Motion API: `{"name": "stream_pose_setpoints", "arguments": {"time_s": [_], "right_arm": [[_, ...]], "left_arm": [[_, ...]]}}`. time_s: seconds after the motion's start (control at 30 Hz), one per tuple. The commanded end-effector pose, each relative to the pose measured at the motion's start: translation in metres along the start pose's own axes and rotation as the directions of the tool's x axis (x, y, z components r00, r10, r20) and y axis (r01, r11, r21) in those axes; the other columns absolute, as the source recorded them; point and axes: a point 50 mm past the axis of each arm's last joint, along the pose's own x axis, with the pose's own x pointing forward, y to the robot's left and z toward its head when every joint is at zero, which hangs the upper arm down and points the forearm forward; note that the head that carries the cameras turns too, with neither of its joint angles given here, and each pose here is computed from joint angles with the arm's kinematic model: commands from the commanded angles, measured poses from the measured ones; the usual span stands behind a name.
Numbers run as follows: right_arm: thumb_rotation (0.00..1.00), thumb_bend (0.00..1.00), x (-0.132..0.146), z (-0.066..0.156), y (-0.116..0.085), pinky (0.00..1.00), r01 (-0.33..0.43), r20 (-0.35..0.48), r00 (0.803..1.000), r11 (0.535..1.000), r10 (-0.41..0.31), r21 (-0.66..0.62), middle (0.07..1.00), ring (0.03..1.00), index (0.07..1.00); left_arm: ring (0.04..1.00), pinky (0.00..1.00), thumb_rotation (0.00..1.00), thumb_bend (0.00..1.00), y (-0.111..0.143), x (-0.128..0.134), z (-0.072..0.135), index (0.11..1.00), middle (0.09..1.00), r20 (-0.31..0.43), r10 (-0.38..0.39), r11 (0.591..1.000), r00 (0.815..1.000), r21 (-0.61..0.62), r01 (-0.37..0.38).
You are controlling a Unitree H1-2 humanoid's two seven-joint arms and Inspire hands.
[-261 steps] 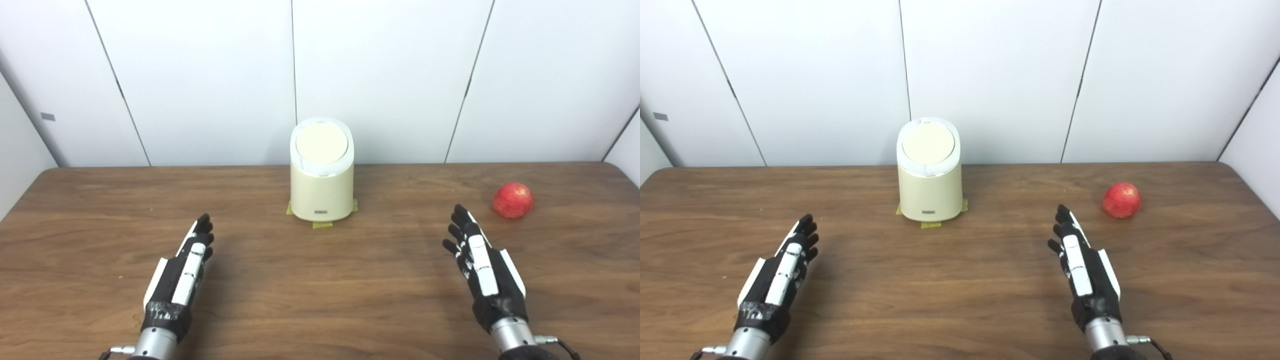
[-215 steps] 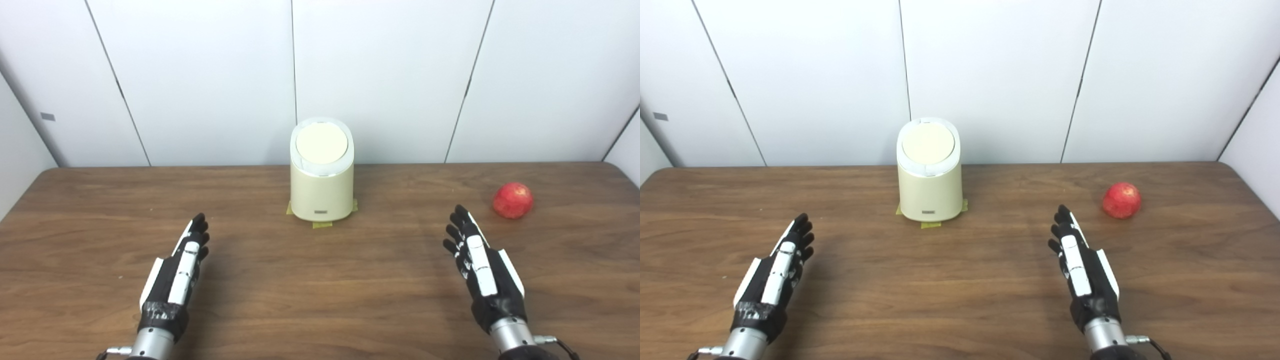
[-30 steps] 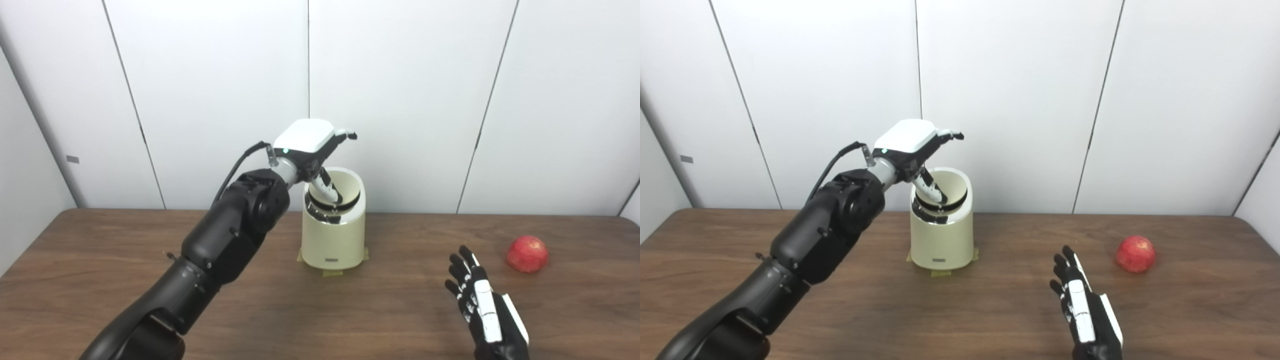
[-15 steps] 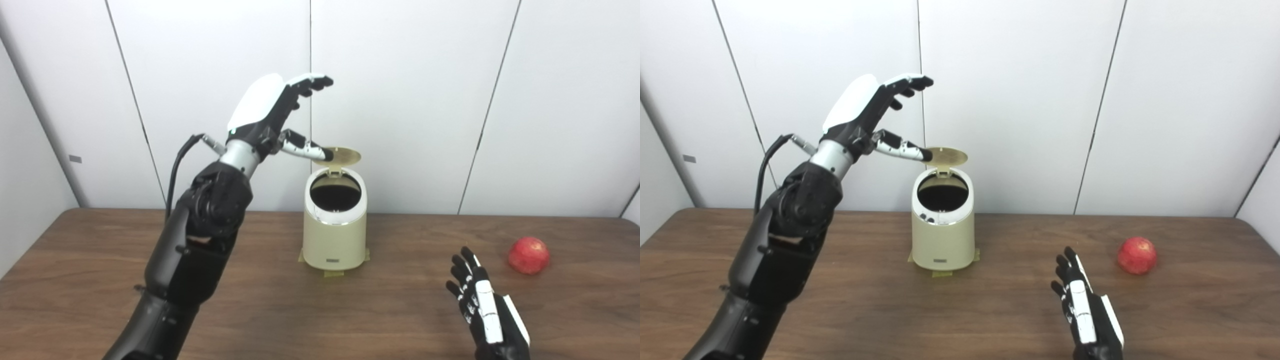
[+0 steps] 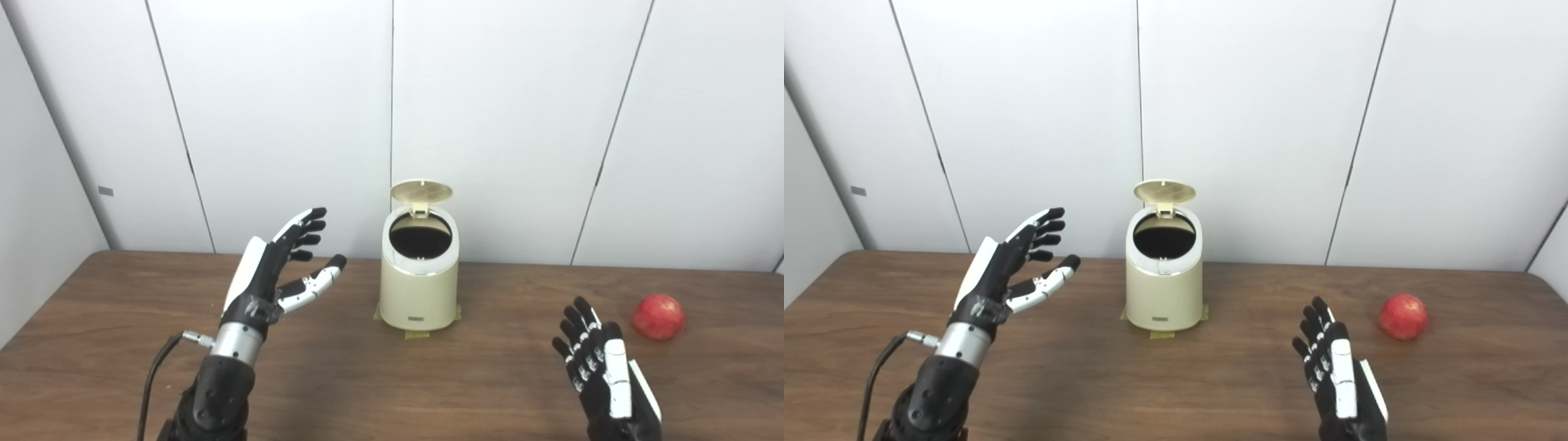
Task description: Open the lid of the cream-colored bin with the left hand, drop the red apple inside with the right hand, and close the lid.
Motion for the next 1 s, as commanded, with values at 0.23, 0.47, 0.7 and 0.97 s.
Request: {"name": "stream_pose_setpoints", "arguments": {"time_s": [0.23,0.47,0.7,0.97], "right_arm": [[0.89,0.6,0.008,0.024,0.001,0.93,-0.028,0.084,0.996,0.999,0.026,0.018,0.981,0.975,0.958],[0.6,0.6,0.01,0.024,-0.004,0.93,-0.029,0.093,0.995,0.998,0.023,0.062,0.989,0.98,0.963],[0.66,0.58,0.012,0.031,-0.021,0.95,0.002,0.101,0.995,0.999,0.003,-0.053,0.997,0.982,0.962],[0.56,0.49,0.019,0.051,-0.056,0.89,0.103,0.155,0.985,0.976,-0.073,-0.194,0.982,0.962,0.944]], "left_arm": [[0.878,0.8,0.58,0.37,0.003,-0.04,-0.01,0.996,0.917,-0.063,0.024,0.99,0.998,-0.14,-0.033],[0.926,0.92,0.9,0.37,-0.007,-0.057,-0.026,1.0,0.956,-0.143,-0.012,0.98,0.99,-0.2,-0.017],[0.96,0.96,0.96,0.42,-0.007,-0.064,-0.039,0.984,0.977,-0.183,0.027,0.972,0.983,-0.223,-0.068],[0.96,0.93,0.92,0.44,-0.001,-0.067,-0.041,0.981,0.967,-0.19,0.036,0.97,0.981,-0.229,-0.08]]}}
